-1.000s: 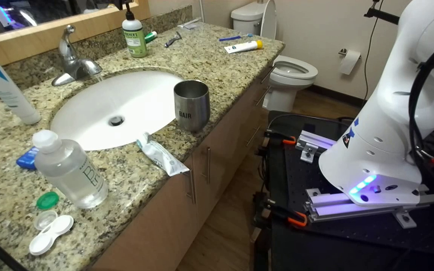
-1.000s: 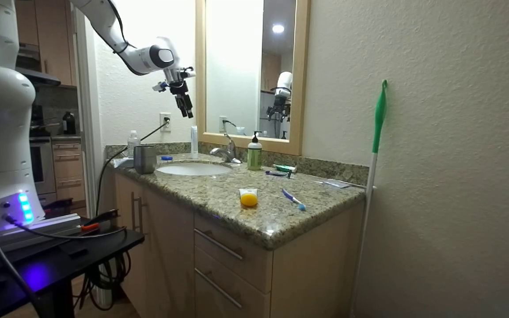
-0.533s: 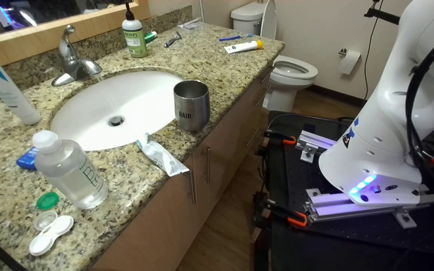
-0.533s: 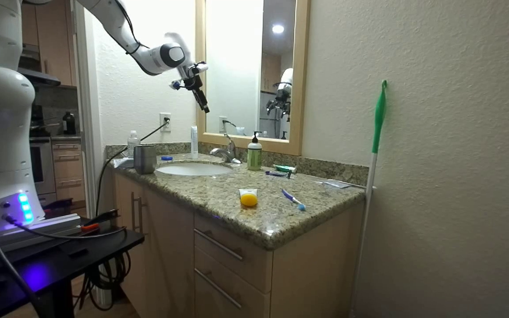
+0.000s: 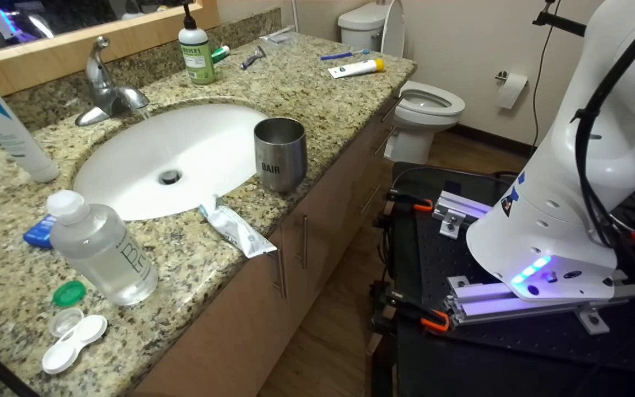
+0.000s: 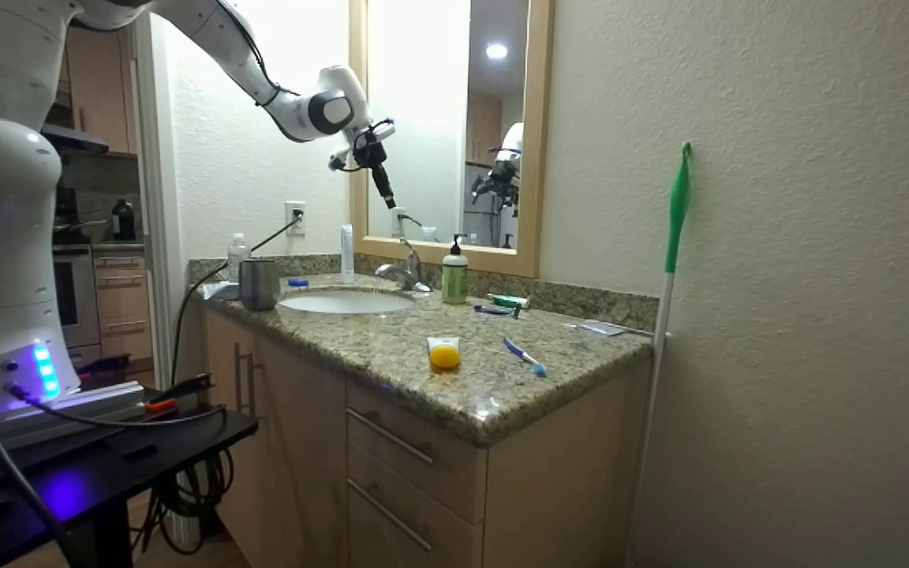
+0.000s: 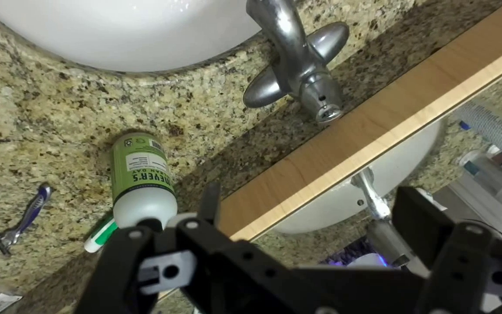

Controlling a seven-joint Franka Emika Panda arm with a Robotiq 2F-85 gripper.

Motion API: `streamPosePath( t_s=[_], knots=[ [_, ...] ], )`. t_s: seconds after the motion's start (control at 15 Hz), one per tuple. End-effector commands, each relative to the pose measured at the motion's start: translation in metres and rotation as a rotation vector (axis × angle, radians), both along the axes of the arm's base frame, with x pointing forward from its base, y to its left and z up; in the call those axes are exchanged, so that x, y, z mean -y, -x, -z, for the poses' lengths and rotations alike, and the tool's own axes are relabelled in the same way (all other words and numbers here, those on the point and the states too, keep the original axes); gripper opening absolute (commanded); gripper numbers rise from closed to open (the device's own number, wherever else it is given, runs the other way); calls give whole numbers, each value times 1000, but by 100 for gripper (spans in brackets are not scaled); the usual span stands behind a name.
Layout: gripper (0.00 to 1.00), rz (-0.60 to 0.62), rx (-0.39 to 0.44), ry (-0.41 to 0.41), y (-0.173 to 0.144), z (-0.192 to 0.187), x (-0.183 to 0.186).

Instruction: Close the faucet

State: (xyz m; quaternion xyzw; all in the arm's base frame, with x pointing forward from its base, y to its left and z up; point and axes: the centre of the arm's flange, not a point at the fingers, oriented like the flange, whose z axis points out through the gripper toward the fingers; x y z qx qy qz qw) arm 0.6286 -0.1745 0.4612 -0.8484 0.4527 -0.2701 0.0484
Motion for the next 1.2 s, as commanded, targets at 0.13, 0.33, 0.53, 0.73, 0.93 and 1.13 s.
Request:
streamPosePath(
  t_s=[0.13,0.33,0.53,0.73,0.93,1.13],
  knots=[
    [100,153,-101,-165,-51,17,37],
    [100,178,-86,-238,-72,28,44],
    [100,221,-97,-283,-93,45,47],
    [100,190,-89,-251,-70,48,37],
    [100,184,-103,-276,-76,48,41],
    [100,151,-186,-375,-91,64,48]
  ],
)
